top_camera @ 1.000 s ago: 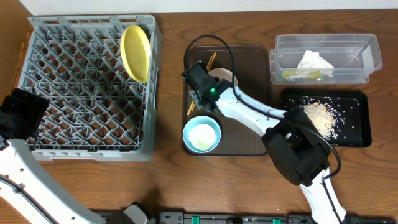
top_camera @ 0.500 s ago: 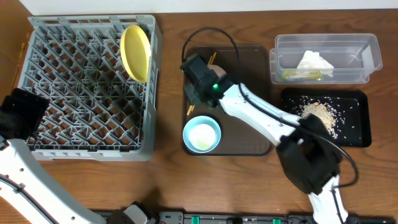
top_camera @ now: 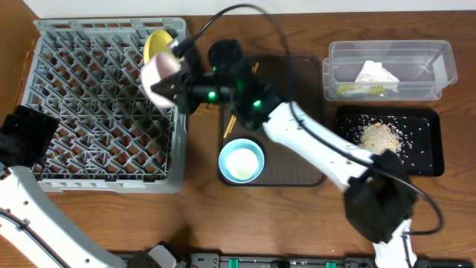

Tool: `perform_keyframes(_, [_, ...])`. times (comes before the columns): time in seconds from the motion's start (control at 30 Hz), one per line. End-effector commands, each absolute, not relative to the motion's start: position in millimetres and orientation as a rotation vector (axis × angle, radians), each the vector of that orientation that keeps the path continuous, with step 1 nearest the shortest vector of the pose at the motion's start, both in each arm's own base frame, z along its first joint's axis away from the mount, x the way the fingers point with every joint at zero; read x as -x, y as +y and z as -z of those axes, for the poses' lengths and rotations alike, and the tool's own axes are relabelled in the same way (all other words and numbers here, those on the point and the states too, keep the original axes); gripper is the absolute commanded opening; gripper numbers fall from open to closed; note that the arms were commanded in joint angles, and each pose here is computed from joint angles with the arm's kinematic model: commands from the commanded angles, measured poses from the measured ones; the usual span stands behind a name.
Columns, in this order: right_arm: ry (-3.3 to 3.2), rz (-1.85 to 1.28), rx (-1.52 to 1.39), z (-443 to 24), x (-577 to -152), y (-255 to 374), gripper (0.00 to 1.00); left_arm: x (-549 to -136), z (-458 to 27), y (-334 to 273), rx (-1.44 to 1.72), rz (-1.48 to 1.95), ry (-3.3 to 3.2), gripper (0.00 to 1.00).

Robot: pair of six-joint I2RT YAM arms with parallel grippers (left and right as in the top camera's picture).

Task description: Sort waste into correct bins and load items into the dishwasher

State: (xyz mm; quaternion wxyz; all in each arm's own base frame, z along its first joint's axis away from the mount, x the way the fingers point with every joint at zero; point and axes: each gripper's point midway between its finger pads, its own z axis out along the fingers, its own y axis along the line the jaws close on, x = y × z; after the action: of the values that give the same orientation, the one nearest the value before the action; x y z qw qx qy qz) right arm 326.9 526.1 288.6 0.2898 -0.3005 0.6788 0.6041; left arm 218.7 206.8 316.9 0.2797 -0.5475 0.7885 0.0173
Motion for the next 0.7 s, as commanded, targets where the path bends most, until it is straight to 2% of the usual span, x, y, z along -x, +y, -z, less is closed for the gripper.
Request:
perform_keyframes(0.0, [1.873, -1.881, 0.833, -270, -284, 555, 0.01, -217, -317, 209, 1.486, -0.051, 2.105, 0.91])
perform_keyframes(0.1, [1.833, -1.995, 0.843, -259, -262, 577, 0.01, -217, -317, 209, 1.485, -0.051, 2.105, 0.91])
perform_keyframes(0.2, [1.682, -2.135, 0.955, -255, -219, 596, 0.01, -217, -317, 209, 1.485, -0.051, 2.105, 0.91])
perform_keyframes(0.53, [1.723, -2.172, 0.995, -230, -183, 615, 0.01, -217, -317, 209, 1.485, -0.051, 2.105, 0.91])
perform_keyframes(0.67, [1.79, -2.181, 0.996, -200, -175, 622, 0.01, -217, -317, 209, 1.486, -0.051, 2.105, 0.91])
